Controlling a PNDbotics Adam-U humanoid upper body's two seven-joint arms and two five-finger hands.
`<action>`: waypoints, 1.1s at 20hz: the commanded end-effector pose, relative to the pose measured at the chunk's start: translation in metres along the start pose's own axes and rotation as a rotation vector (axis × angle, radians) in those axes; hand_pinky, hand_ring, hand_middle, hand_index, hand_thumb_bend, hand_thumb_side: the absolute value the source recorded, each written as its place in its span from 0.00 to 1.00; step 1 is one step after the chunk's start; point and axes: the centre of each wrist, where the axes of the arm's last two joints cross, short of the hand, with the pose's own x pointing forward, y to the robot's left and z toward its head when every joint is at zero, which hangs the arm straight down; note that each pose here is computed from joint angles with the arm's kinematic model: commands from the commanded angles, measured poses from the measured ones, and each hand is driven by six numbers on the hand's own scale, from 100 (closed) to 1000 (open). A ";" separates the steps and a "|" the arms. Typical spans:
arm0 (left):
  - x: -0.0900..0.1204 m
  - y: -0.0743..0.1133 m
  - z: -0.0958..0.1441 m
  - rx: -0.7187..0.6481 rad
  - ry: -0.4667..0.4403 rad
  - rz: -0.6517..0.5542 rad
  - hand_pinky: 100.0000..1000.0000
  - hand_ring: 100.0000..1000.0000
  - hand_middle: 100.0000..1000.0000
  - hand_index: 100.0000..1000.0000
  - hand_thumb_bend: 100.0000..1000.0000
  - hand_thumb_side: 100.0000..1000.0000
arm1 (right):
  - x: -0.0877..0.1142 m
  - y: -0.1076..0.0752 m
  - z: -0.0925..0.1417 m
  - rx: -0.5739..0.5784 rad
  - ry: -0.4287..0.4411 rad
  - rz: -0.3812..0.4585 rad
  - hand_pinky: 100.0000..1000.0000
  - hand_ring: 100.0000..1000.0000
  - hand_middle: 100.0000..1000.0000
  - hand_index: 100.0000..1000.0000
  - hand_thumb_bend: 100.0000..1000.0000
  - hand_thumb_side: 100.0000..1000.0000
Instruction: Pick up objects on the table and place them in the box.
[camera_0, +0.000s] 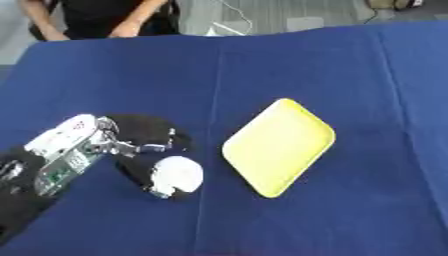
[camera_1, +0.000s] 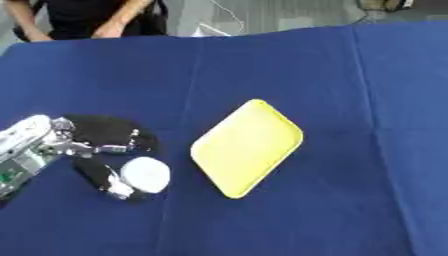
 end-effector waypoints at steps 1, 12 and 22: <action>-0.005 0.007 0.007 -0.004 0.026 -0.028 0.91 0.90 0.85 0.95 0.62 1.00 | 0.007 -0.004 -0.004 0.005 -0.032 0.010 0.75 0.77 0.81 0.95 0.00 0.91; -0.005 0.007 0.005 -0.013 0.021 -0.027 0.91 0.89 0.84 0.95 0.61 1.00 | 0.007 -0.004 -0.004 0.005 -0.034 0.010 0.75 0.77 0.81 0.95 0.00 0.91; -0.005 0.005 0.002 -0.007 0.028 -0.029 0.90 0.89 0.83 0.93 0.60 1.00 | 0.008 -0.004 -0.004 0.004 -0.035 0.010 0.75 0.77 0.81 0.95 0.00 0.91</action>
